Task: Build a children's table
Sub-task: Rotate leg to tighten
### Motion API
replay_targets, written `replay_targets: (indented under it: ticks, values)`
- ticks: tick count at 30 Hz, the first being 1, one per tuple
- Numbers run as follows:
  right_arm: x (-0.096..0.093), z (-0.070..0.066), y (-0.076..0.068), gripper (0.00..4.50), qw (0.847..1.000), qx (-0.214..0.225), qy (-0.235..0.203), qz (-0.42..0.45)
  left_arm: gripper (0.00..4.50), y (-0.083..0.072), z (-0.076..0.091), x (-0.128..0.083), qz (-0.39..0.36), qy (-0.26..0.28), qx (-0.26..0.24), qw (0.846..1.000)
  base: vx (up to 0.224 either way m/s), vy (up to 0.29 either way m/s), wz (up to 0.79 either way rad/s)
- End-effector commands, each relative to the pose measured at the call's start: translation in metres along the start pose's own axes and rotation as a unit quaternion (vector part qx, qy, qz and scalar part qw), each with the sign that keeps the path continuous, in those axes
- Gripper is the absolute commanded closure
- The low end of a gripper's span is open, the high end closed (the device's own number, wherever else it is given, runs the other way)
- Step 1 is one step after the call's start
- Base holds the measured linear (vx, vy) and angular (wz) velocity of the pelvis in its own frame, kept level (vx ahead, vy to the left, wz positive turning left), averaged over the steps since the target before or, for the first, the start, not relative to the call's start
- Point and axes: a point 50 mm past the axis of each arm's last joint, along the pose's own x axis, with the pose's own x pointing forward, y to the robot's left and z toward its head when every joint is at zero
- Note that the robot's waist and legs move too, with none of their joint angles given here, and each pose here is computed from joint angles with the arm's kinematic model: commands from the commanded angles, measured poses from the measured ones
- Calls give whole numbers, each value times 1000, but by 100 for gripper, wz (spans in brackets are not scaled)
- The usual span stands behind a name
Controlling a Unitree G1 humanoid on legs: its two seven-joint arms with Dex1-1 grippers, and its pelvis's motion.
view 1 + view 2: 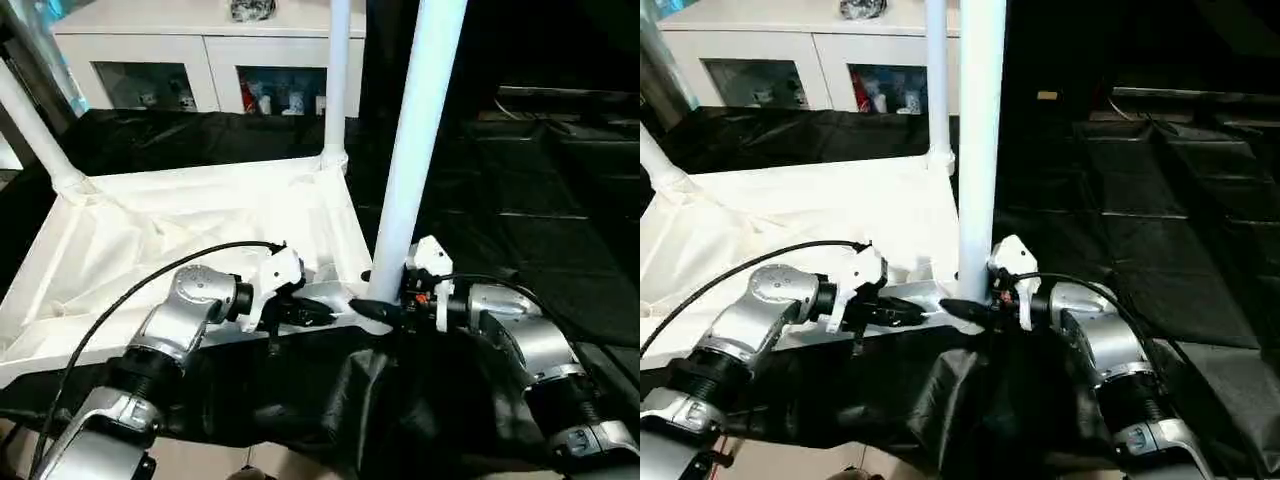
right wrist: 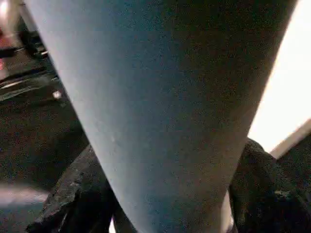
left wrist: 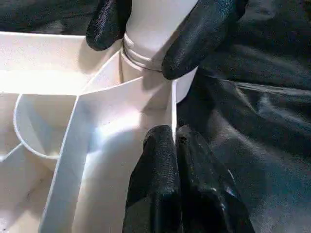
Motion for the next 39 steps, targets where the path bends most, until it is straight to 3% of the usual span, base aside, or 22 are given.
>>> replay_targets:
  ticks: [1, 5, 8, 11, 15, 16, 19, 25, 30, 39]
  values:
    - [12, -6, 4, 189, 999, 28, 3, -19, 450, 15, 18, 2, 74, -32, 7, 997, 0, 0, 0]
    - [28, -13, -3, 191, 990, 63, 8, -129, 450, 24, 28, 12, 130, -43, 2, 991, 0, 0, 0]
    - [49, -16, -5, 191, 969, 100, 18, -225, 450, 30, 39, 28, 178, -52, -7, 983, 0, 0, 0]
    - [58, -14, -5, 191, 962, 103, 22, -254, 450, 29, 43, 35, 181, -59, -11, 982, 0, 0, 0]
    - [72, -1, 6, 191, 977, 60, -5, -207, 450, 26, 48, 42, 173, -69, -3, 982, 0, 0, 0]
    - [72, 1, 10, 136, 982, 73, -21, -171, 450, 24, 47, 41, 163, -71, 7, 984, 0, 0, 0]
    - [69, 5, 14, 118, 987, 88, -46, -123, 450, 20, 43, 38, 134, -75, 18, 988, 0, 0, 0]
    - [48, 5, 13, 57, 998, 42, -37, -42, 450, 10, 32, 26, 66, -63, 29, 995, 0, 0, 0]
    - [20, 6, 10, 57, 999, -8, -16, 36, 450, 7, 21, 13, 29, -38, 33, 998, 0, 0, 0]
    - [2, 2, 11, 72, 996, -24, 11, 85, 450, -2, 12, -1, -27, -15, 31, 999, 0, 0, 0]
